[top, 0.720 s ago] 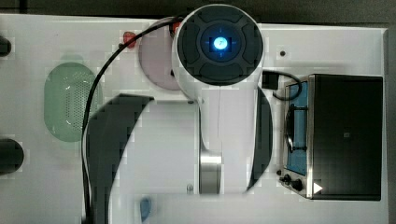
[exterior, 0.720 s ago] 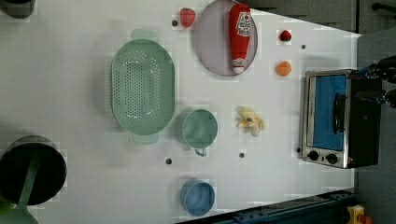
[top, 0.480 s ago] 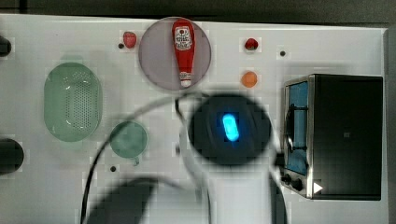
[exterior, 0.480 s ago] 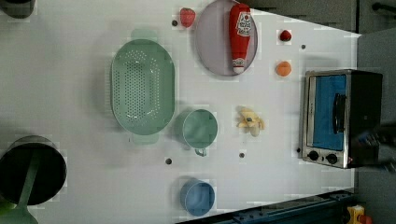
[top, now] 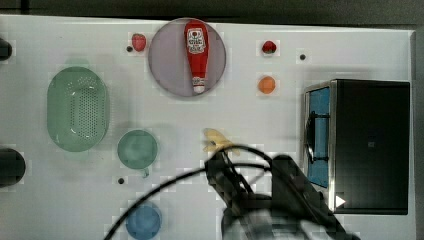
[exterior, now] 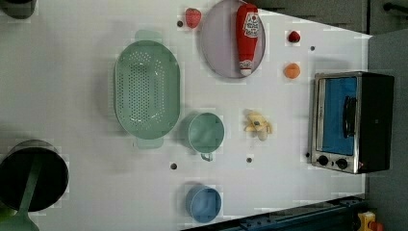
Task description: Pick Banana and place it in mug.
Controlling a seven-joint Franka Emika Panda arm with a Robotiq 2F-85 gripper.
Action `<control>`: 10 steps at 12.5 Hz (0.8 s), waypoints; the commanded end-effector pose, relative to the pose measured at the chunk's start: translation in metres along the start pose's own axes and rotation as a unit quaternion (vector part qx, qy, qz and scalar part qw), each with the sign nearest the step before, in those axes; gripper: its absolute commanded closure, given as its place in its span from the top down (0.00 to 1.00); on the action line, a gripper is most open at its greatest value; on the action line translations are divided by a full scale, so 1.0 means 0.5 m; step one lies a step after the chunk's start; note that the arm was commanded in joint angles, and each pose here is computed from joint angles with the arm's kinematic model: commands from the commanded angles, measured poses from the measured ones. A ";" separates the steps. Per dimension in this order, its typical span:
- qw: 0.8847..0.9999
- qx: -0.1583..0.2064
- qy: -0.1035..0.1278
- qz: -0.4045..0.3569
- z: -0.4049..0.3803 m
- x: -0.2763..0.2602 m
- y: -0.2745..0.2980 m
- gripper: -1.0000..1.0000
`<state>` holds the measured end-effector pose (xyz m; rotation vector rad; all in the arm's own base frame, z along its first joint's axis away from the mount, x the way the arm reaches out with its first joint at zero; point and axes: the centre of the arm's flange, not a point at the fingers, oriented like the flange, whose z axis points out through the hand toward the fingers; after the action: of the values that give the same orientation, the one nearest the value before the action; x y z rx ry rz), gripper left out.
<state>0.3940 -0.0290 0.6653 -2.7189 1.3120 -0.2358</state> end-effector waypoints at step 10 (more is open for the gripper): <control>0.938 -0.087 -0.103 -0.319 0.736 0.029 -0.012 1.00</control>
<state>0.4658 -0.0216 0.2836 -3.1235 0.6080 0.2509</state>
